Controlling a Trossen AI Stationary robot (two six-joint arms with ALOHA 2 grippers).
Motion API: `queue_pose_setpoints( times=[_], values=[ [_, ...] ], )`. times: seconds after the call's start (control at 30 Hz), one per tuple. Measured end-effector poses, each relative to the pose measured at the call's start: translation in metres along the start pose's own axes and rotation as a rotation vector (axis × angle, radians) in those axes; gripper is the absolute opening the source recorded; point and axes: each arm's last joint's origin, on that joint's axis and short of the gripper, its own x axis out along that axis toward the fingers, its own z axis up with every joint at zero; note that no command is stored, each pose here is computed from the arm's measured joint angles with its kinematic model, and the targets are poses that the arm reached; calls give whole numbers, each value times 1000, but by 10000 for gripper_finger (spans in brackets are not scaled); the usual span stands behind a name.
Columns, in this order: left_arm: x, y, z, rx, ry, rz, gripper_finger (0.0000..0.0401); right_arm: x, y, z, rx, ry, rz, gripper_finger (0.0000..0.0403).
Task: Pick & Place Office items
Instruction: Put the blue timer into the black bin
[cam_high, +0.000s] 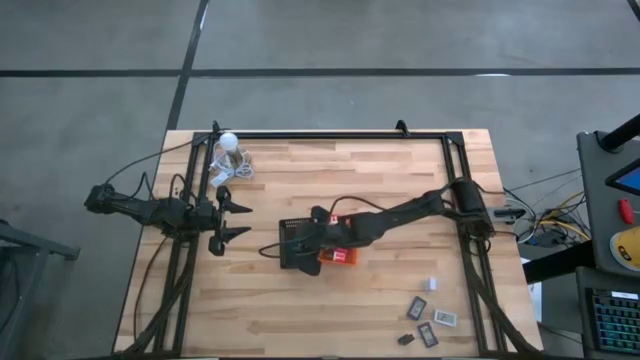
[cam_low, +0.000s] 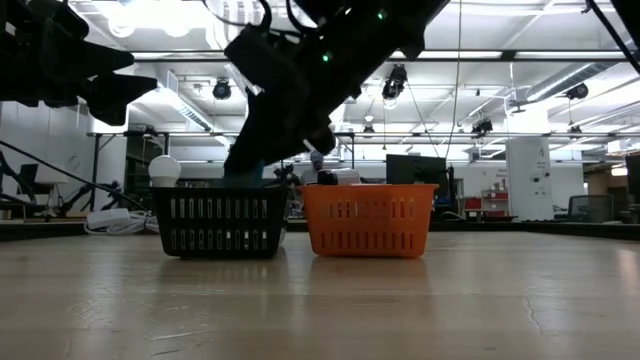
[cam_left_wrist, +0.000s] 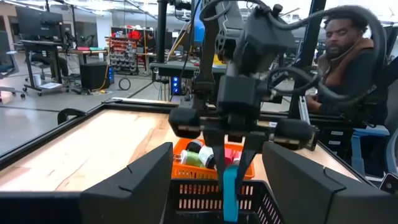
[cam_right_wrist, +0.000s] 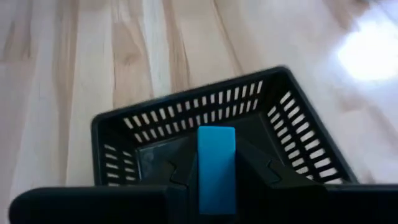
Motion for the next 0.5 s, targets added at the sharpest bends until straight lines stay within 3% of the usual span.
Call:
queue_pose_setpoints(
  times=[0.5],
  values=[
    [0,0,0,0,0,0,253,19,1,-17,41,66,35,66]
  ],
)
